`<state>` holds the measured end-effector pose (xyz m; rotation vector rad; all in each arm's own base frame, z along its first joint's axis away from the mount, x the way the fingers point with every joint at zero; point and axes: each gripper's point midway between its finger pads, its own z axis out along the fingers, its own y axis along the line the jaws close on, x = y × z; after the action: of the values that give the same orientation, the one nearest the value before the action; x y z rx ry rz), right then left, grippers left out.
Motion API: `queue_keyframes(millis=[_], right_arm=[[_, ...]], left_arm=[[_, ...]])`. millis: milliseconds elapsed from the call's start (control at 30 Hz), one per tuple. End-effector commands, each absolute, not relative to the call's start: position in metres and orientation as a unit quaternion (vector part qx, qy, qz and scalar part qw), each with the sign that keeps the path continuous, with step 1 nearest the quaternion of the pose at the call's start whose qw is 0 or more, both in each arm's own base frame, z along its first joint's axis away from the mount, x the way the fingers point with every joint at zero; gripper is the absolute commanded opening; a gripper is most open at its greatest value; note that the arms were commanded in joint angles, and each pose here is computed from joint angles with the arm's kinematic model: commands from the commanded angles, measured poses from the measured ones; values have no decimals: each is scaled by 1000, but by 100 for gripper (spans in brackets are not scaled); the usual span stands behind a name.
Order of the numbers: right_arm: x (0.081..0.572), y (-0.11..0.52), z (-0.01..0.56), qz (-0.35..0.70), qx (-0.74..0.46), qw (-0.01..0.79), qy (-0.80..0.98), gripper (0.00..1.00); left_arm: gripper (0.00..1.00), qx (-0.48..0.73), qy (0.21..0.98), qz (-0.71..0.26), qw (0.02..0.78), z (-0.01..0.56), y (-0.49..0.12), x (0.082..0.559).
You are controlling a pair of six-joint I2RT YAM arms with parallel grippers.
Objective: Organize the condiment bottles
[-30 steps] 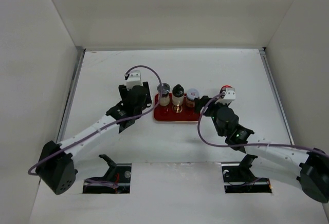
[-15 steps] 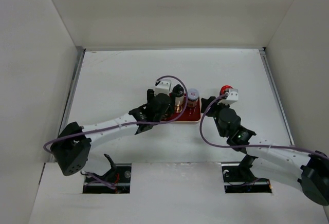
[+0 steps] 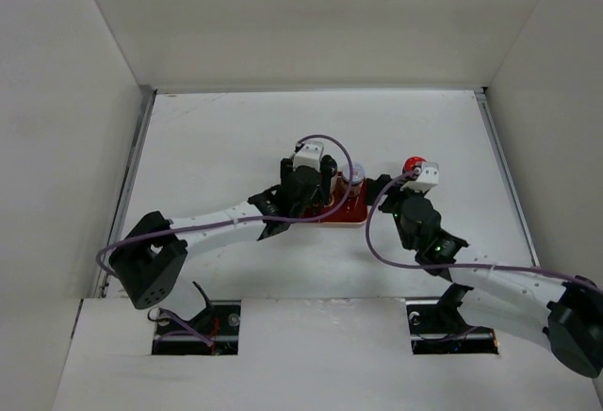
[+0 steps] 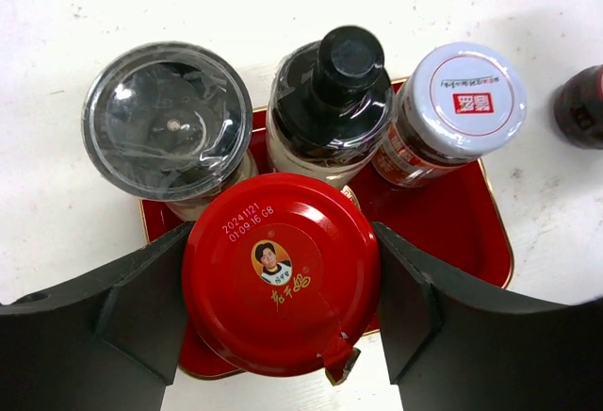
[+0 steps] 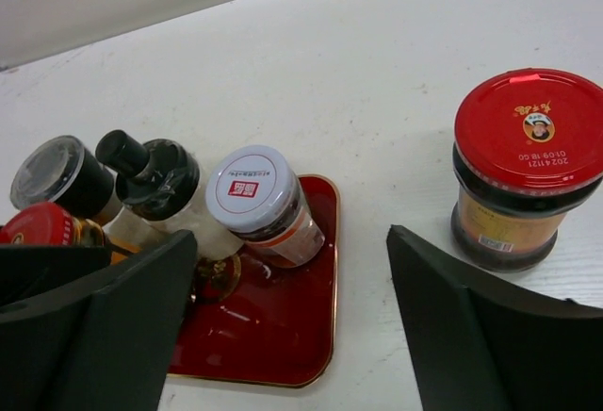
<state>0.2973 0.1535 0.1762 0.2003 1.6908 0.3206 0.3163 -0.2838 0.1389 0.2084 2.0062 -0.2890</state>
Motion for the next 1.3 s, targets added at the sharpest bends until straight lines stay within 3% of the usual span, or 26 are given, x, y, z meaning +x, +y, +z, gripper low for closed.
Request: queue_keyframes(millis=[0, 167, 400, 467, 500, 567, 600, 633, 700, 767, 1000, 1267], right_arm=[[301, 146, 191, 148, 115, 664, 724, 94], [302, 137, 196, 124, 129, 665, 725, 100], [310, 122, 214, 66, 147, 662, 732, 97], [312, 122, 221, 65, 151, 663, 730, 57], [315, 118, 223, 60, 157, 664, 729, 43], [321, 108, 225, 39, 170, 663, 728, 35], [323, 102, 226, 28, 176, 662, 728, 39], [326, 93, 226, 14, 185, 660, 728, 50], [331, 78, 228, -9, 201, 658, 726, 83], [335, 63, 231, -31, 210, 654, 726, 98], [351, 31, 202, -103, 220, 609, 755, 100], [373, 49, 151, -73, 180, 549, 813, 100]], left_arm=[[37, 47, 792, -169, 585, 189, -296, 335], [48, 42, 789, -165, 591, 185, -291, 329], [86, 26, 775, -163, 610, 194, -275, 322], [91, 15, 765, -168, 621, 200, -267, 319], [93, 9, 759, -175, 628, 206, -264, 316], [96, 2, 744, -191, 640, 215, -258, 308], [96, -5, 736, -197, 648, 220, -254, 307], [97, -13, 729, -202, 654, 224, -248, 305], [97, -28, 718, -207, 664, 226, -236, 299], [97, -46, 708, -206, 674, 224, -223, 295], [96, -117, 705, -140, 685, 192, -164, 299], [97, -159, 701, -128, 684, 165, -143, 302]])
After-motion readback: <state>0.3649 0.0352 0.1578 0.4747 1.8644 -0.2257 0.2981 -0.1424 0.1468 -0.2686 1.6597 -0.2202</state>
